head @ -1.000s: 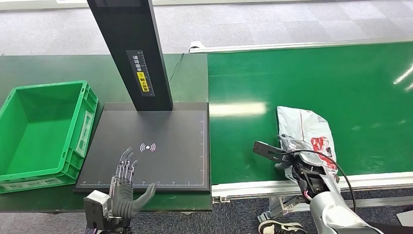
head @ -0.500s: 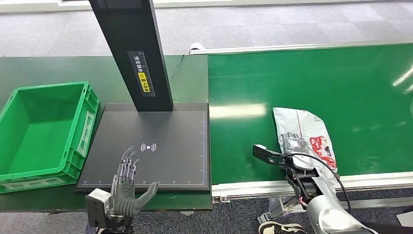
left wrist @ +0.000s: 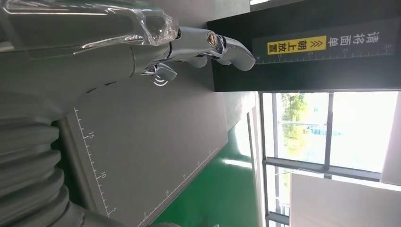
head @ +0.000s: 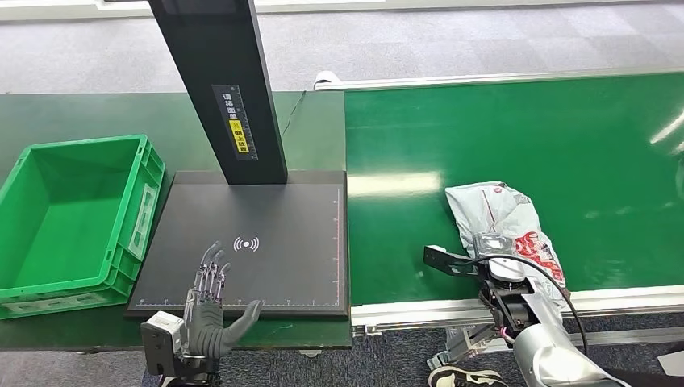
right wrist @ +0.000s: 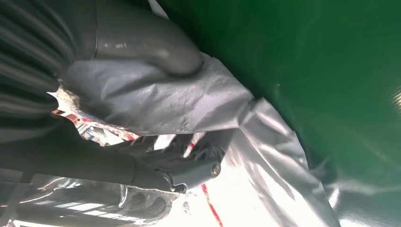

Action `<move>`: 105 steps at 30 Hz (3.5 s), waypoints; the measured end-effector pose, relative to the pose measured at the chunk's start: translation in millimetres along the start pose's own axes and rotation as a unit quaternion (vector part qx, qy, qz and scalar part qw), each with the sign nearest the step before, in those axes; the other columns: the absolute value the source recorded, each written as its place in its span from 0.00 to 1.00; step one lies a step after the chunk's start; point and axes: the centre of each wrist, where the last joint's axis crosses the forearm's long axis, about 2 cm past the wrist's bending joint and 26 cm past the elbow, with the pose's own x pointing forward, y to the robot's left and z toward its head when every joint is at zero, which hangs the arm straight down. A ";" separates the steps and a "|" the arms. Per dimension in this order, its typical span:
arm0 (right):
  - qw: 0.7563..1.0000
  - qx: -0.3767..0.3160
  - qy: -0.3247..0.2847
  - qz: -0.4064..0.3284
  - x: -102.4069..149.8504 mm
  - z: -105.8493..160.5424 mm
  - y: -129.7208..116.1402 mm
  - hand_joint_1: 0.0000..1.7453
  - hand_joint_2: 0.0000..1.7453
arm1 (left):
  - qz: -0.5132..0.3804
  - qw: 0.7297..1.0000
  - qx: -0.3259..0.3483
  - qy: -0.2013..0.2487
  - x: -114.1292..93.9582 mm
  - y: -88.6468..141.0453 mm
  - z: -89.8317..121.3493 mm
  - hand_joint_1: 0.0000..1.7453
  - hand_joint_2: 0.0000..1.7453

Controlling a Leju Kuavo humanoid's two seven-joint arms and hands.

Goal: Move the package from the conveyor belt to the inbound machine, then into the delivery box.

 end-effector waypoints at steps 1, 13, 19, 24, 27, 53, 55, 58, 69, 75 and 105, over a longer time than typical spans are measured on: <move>1.000 0.000 0.000 0.000 0.0 0.0 -0.1 1.00 1.00 | 0.000 1.000 0.000 0.000 -0.2 -0.1 -0.6 0.00 1.00; 0.999 -0.026 -0.019 -0.021 1.6 0.5 7.7 1.00 1.00 | 0.001 1.000 -0.003 0.002 -2.2 -1.0 -2.6 0.00 1.00; 0.991 -0.107 -0.045 -0.069 11.2 2.6 2.7 1.00 1.00 | -0.001 1.000 -0.003 0.005 -3.7 0.6 1.3 0.00 1.00; 0.968 -0.210 -0.075 -0.118 17.1 5.2 -14.1 1.00 1.00 | -0.001 1.000 -0.001 0.005 -5.0 1.1 5.4 0.00 1.00; 0.932 -0.307 -0.110 -0.160 17.9 8.6 -42.2 1.00 1.00 | -0.003 1.000 -0.001 0.001 -5.7 1.4 7.7 0.00 1.00; 0.666 -0.329 -0.514 -0.430 134.6 72.5 -84.7 1.00 1.00 | -0.016 1.000 0.006 -0.006 -7.0 0.5 9.8 0.00 1.00; 0.662 -0.313 -0.529 -0.429 139.5 75.0 -84.5 1.00 1.00 | -0.016 1.000 0.006 -0.006 -7.0 0.5 9.7 0.00 1.00; 0.646 -0.250 -0.581 -0.427 156.4 82.0 -81.9 1.00 1.00 | -0.016 1.000 0.005 -0.007 -7.0 0.5 9.6 0.00 1.00; 0.569 -0.120 -0.692 -0.428 217.3 109.5 -77.1 1.00 1.00 | -0.017 1.000 0.005 -0.007 -7.1 0.6 9.2 0.00 1.00; 0.554 -0.097 -0.701 -0.439 222.7 111.9 -76.8 1.00 1.00 | -0.018 1.000 0.007 -0.005 -8.2 0.6 10.1 0.00 1.00; 0.696 0.037 -0.547 -0.463 248.8 118.4 -112.7 1.00 1.00 | -0.041 0.999 0.008 -0.006 -3.3 -4.3 -4.0 0.00 1.00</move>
